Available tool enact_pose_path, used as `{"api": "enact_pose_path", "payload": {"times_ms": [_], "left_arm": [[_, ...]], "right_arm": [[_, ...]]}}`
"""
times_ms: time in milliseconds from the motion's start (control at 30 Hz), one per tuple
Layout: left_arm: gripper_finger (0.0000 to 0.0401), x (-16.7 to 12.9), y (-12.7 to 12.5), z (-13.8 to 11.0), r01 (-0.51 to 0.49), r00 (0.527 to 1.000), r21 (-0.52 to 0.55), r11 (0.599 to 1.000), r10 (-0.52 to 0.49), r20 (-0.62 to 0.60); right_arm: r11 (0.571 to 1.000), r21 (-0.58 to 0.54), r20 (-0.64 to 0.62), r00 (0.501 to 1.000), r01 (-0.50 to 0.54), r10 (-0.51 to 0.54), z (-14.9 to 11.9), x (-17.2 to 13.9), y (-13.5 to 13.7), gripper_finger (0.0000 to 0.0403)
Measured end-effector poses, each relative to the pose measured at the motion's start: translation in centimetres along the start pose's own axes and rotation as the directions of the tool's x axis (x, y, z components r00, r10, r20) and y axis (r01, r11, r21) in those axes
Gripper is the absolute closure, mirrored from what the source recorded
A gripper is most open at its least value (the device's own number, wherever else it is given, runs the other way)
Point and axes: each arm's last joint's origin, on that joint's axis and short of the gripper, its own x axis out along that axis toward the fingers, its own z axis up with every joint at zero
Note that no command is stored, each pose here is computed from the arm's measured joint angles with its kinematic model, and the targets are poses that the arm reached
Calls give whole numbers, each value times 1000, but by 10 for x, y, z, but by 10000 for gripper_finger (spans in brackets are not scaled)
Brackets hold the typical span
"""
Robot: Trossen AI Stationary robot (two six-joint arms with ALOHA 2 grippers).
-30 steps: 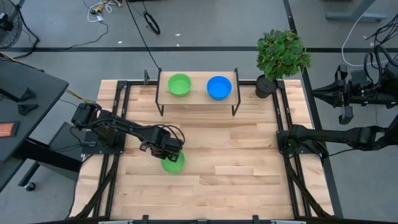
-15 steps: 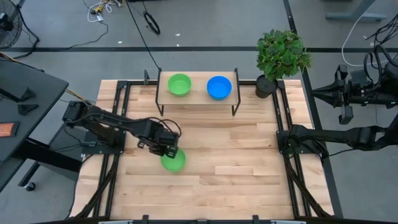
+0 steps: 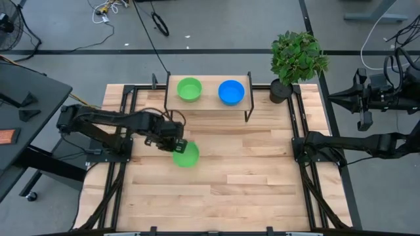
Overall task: Pick & Place Mini bowls
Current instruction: Stack the green bowl on the green bowl on the shelf
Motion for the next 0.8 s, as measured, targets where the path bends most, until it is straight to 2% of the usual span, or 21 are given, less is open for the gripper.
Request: {"api": "enact_pose_path", "payload": {"times_ms": [233,433,800], "left_arm": [[401,-43,-7,33,85,990,27,996,-87,110],[401,-84,-8,66,172,958,56,984,-180,224],[401,-154,19,120,294,874,42,955,-286,394]], "right_arm": [[1000,0,0,1000,0,0,0,0,0,380],[1000,0,0,1000,0,0,0,0,0,380],[1000,0,0,1000,0,0,0,0,0,380]]}}
